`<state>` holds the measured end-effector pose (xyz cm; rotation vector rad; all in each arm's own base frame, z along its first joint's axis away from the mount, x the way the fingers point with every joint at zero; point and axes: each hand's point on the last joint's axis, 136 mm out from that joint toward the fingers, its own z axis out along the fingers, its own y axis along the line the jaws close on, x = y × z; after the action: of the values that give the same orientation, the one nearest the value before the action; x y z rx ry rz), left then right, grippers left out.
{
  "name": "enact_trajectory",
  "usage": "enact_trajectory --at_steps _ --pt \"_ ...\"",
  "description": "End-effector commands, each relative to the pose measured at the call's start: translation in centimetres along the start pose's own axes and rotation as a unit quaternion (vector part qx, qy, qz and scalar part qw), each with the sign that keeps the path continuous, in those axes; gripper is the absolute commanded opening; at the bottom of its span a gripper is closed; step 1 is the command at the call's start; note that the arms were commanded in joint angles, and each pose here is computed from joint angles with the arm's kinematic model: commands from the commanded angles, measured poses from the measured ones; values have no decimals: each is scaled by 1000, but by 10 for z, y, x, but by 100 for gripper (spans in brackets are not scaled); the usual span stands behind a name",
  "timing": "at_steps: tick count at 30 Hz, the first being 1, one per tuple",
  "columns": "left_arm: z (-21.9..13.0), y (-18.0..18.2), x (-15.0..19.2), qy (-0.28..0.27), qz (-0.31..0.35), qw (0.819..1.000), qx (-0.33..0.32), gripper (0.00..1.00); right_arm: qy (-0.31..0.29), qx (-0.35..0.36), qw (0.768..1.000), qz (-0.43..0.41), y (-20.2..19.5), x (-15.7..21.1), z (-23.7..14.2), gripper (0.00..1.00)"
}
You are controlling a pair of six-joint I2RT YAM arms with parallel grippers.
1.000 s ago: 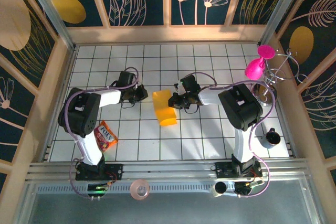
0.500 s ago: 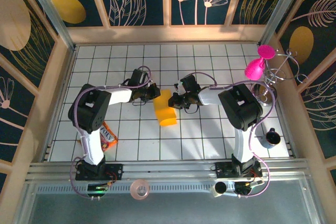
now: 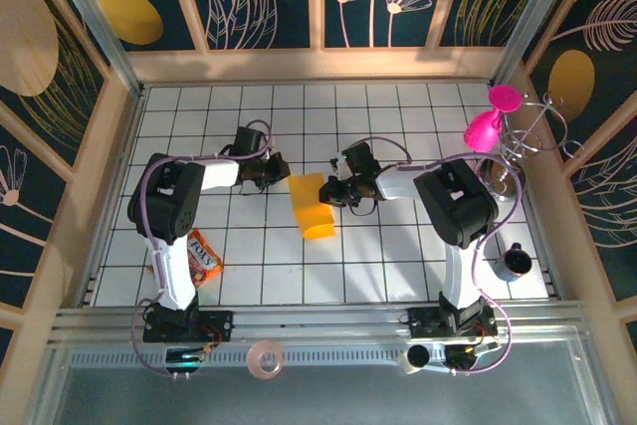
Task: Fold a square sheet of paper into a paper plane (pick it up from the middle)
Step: First fold in half a square sheet of paper at the center of the table.
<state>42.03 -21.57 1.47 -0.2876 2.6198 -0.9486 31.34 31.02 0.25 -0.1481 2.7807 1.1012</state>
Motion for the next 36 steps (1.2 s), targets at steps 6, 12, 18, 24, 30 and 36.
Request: enact_trajectory --at_steps 6,12,18,24,30,36 --pt "-33 -18 -29 -29 13 999 -6 8 113 263 953 101 -144 101 -2 0" --pt "-52 -43 7 -14 19 1000 12 8 107 250 957 99 -136 94 0 0" --pt "-39 -58 83 52 9 998 36 8 105 246 958 99 -133 92 0 0" --pt "-31 -61 121 86 -10 995 57 7 107 248 958 101 -135 96 1 0" --pt "-18 -50 127 106 5 994 34 7 108 249 957 100 -135 98 2 0" --pt "-12 -32 138 129 15 992 4 7 110 252 956 102 -138 102 2 0"
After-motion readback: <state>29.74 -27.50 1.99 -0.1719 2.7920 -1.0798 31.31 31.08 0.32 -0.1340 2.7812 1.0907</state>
